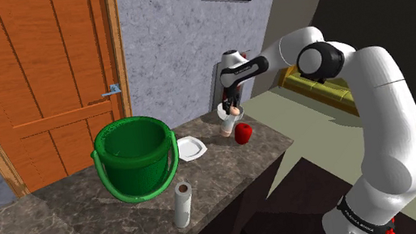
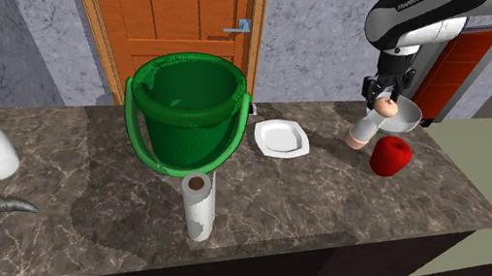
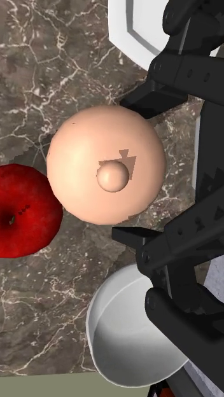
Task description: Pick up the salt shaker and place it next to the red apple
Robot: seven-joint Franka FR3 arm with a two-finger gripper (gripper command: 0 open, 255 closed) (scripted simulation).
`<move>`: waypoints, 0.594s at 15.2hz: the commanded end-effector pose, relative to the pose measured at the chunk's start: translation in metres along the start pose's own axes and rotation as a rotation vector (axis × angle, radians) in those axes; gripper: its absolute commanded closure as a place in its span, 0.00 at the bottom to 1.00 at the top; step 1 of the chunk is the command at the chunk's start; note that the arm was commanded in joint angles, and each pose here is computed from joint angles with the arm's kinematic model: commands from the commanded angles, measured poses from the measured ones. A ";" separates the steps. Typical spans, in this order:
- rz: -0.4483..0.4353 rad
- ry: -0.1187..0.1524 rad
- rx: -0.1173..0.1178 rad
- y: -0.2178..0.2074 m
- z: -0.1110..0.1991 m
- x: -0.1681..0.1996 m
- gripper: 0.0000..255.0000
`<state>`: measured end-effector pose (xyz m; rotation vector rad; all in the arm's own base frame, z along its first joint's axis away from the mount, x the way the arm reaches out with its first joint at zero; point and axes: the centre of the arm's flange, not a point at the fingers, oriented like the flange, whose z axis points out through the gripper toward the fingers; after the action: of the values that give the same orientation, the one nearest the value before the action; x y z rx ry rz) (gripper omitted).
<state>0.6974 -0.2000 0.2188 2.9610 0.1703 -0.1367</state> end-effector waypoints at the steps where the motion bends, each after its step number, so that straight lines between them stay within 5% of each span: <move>1: 0.000 0.001 0.000 -0.002 0.010 0.002 1.00; 9: 0.000 0.001 0.000 -0.009 0.052 0.006 1.00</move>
<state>0.6972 -0.2003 0.1725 2.9611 0.1703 -0.1363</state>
